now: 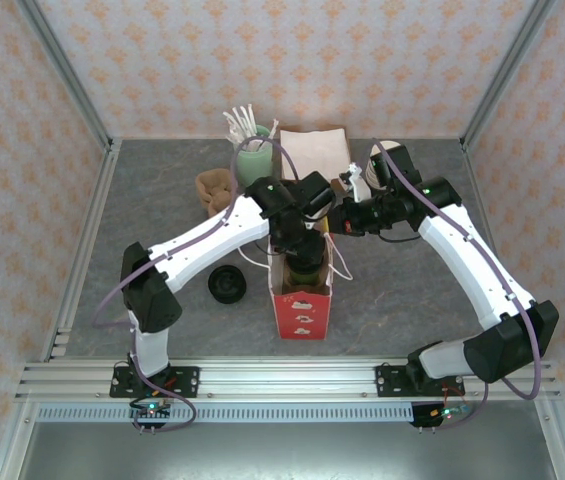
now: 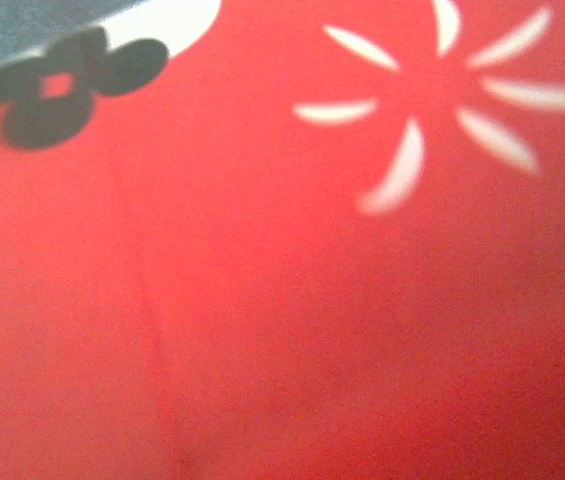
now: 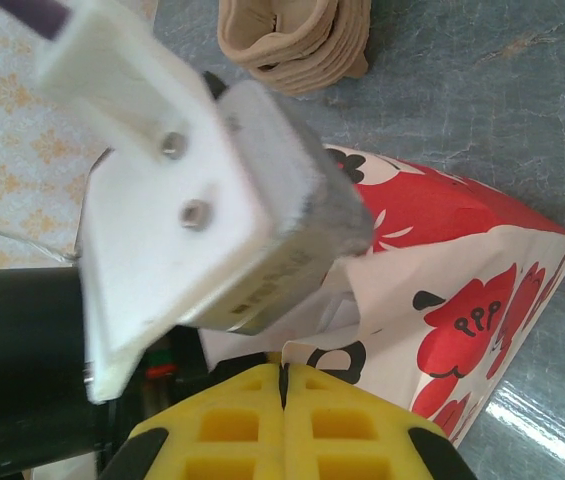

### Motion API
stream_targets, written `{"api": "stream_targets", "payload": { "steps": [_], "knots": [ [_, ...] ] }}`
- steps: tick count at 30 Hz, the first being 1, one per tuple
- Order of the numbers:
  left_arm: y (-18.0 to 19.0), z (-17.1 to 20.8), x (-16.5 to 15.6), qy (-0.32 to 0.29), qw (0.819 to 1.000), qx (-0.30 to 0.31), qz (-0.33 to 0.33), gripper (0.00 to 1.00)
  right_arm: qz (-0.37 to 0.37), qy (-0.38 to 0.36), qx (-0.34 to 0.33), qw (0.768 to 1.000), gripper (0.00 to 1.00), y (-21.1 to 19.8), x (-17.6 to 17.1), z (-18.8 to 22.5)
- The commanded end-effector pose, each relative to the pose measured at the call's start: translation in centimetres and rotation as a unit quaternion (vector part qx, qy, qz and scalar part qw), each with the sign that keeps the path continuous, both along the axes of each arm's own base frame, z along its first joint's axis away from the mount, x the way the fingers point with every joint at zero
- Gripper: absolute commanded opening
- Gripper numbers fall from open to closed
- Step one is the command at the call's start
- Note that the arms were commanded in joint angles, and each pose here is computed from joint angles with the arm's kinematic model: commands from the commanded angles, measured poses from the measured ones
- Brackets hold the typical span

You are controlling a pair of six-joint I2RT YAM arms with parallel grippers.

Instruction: Pack the takeout coffee

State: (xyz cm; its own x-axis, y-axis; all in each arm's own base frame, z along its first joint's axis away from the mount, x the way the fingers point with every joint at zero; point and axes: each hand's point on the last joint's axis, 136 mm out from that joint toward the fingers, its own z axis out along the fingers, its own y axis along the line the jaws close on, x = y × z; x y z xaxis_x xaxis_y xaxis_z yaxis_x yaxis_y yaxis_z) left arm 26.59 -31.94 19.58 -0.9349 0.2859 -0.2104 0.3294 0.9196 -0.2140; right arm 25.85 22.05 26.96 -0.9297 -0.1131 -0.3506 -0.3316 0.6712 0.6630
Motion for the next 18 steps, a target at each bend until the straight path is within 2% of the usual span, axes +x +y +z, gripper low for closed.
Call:
{"api": "stream_targets", "payload": {
  "steps": [1, 9, 13, 18],
  "knots": [
    [0.2, 3.7, -0.6, -0.024, 0.999, -0.036, -0.011, 0.5, -0.015, -0.021, -0.003, 1.0, 0.03, -0.3, 1.2, 0.5],
    [0.2, 6.4, -0.8, -0.049, 0.997, -0.061, -0.02, 0.5, -0.034, -0.032, 0.0, 0.999, 0.03, -0.7, 2.1, 0.8],
    [0.3, 9.0, 0.4, -0.075, 0.994, -0.083, -0.012, 0.5, -0.037, -0.037, 0.003, 0.999, 0.04, -0.7, 2.5, 1.1],
    [1.2, 12.9, 3.0, -0.117, 0.986, -0.115, 0.025, 0.49, -0.049, -0.05, -0.005, 0.998, 0.16, -0.9, 3.3, 1.4]
  ]
}}
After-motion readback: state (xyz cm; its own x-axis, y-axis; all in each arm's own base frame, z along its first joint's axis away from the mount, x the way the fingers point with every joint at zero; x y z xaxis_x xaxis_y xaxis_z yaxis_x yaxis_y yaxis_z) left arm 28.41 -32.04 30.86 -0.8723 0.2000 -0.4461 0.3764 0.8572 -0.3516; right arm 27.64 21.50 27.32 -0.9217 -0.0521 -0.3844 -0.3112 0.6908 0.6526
